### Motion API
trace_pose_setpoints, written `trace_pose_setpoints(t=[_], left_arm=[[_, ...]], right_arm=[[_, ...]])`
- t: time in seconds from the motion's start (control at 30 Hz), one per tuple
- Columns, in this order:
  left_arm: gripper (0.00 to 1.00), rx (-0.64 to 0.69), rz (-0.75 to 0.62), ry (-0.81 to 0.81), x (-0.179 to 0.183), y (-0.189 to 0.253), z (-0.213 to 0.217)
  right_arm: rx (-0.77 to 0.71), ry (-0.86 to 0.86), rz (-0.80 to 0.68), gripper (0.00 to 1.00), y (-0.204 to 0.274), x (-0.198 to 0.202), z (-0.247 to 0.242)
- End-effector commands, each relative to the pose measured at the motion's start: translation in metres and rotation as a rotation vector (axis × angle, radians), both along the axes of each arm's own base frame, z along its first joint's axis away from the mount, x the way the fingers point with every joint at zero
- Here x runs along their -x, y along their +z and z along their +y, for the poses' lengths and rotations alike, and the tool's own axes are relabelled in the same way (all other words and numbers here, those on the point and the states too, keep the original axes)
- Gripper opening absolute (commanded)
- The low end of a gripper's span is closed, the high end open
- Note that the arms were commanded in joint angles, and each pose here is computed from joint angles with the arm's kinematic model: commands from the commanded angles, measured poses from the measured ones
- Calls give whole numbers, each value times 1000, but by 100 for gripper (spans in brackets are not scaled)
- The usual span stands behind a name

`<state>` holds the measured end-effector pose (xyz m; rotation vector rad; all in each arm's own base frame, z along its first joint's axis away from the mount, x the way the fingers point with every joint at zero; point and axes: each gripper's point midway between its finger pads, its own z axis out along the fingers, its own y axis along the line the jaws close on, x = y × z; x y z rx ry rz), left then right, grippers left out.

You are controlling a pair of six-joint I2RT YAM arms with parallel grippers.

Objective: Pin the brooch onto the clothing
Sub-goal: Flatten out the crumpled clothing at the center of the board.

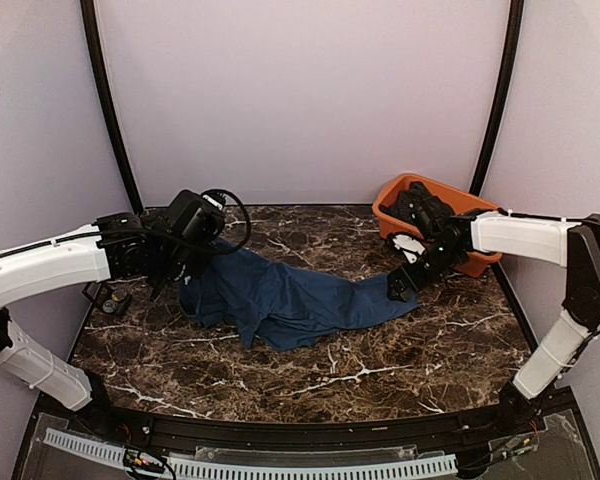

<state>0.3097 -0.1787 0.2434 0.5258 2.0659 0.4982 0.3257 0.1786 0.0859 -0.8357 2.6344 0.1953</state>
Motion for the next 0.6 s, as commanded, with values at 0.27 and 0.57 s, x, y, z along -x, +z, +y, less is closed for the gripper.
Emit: trace_pose_setpoints(t=[0.27,0.57], left_arm=[[1,13,-12,21,-4,12,10],[3,-7,31,59,-9,-2,18]], right_arm=[[-136,-166,109,90,-21,10,-14],[-156,-166,192,78,-47,12,-7]])
